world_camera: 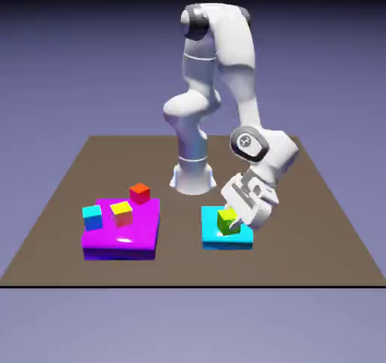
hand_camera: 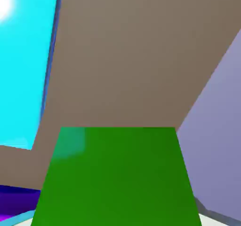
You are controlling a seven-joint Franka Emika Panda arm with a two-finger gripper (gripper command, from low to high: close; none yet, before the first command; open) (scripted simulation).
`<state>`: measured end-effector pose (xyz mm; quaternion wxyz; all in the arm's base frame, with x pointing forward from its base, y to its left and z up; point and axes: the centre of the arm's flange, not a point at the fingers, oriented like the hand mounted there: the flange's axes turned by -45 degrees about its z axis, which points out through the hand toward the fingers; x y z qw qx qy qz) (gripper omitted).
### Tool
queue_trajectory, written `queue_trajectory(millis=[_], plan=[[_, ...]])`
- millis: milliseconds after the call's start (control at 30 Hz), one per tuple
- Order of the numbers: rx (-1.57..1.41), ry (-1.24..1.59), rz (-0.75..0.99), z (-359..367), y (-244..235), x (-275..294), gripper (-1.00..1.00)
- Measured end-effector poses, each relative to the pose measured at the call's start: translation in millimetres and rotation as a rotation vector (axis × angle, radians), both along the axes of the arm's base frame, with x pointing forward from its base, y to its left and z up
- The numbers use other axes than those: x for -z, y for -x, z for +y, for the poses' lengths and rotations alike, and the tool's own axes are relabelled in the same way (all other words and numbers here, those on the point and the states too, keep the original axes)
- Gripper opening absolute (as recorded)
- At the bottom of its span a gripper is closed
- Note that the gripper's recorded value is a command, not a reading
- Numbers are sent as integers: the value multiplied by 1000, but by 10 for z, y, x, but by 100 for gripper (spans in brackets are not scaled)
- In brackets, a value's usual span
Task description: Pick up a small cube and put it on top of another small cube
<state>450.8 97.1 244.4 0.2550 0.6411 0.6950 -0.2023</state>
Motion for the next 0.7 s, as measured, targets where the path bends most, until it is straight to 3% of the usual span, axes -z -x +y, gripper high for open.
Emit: queue_trajectory(millis=[200, 400, 467, 600, 633, 700], plan=[[422, -17, 6, -1361, -60, -340, -100], [820, -63, 29, -2566, 295, -647, -100], [803, -65, 31, -2483, 267, -655, -100], [816, -64, 30, -2731, 448, -116, -100], [815, -65, 30, -2750, 475, -46, 100], [812, -63, 29, -2744, 471, -46, 100]])
